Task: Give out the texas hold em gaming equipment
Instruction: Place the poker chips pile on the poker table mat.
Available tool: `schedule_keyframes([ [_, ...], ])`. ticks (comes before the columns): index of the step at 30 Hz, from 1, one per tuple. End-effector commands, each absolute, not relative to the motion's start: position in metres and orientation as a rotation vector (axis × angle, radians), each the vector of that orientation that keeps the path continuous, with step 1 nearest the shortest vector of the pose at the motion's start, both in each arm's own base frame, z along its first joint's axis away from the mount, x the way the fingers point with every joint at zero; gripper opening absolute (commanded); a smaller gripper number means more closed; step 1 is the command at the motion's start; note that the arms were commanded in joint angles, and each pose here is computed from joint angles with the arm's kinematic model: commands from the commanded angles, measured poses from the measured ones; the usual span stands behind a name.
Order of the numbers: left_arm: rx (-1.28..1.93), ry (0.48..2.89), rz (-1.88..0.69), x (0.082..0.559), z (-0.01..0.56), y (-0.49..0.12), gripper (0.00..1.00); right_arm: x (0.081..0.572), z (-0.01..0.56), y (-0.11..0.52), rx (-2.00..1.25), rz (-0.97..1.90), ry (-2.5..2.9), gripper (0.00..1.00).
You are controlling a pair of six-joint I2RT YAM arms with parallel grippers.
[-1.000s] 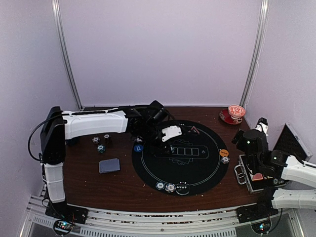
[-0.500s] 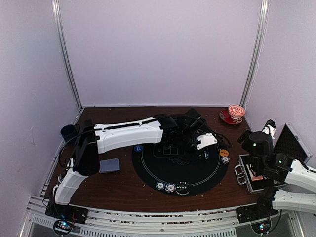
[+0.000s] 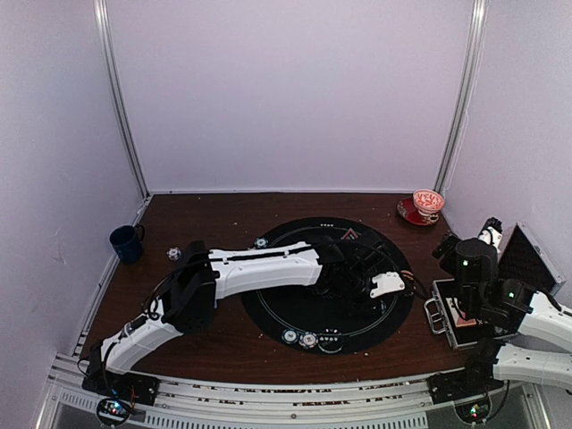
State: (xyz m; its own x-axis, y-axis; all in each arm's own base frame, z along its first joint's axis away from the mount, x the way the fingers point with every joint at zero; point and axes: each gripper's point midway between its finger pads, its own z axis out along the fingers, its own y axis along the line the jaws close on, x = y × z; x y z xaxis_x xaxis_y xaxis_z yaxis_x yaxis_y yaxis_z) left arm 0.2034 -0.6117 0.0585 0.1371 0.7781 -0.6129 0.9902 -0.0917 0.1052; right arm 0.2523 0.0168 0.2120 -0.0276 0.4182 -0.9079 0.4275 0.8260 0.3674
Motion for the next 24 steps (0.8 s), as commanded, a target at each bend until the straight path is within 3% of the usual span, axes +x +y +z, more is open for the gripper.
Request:
schedule_keyframes([
  [1,1.901,1.670,-0.629,0.202,0.061,-0.625,0.31,0.251,0.208,0.016,0.672,-0.018,1.647,1.00],
  [10,1.940,1.708,-0.641,0.197,0.039,-0.619,0.36,0.252,0.208,0.017,0.665,-0.006,1.649,1.00],
  [16,1.956,1.712,-0.628,0.196,0.034,-0.616,0.53,0.254,0.207,0.020,0.651,-0.010,1.661,1.00],
  [24,1.904,1.687,-0.582,0.206,0.063,-0.618,0.87,0.256,0.207,0.023,0.638,-0.010,1.673,1.00],
])
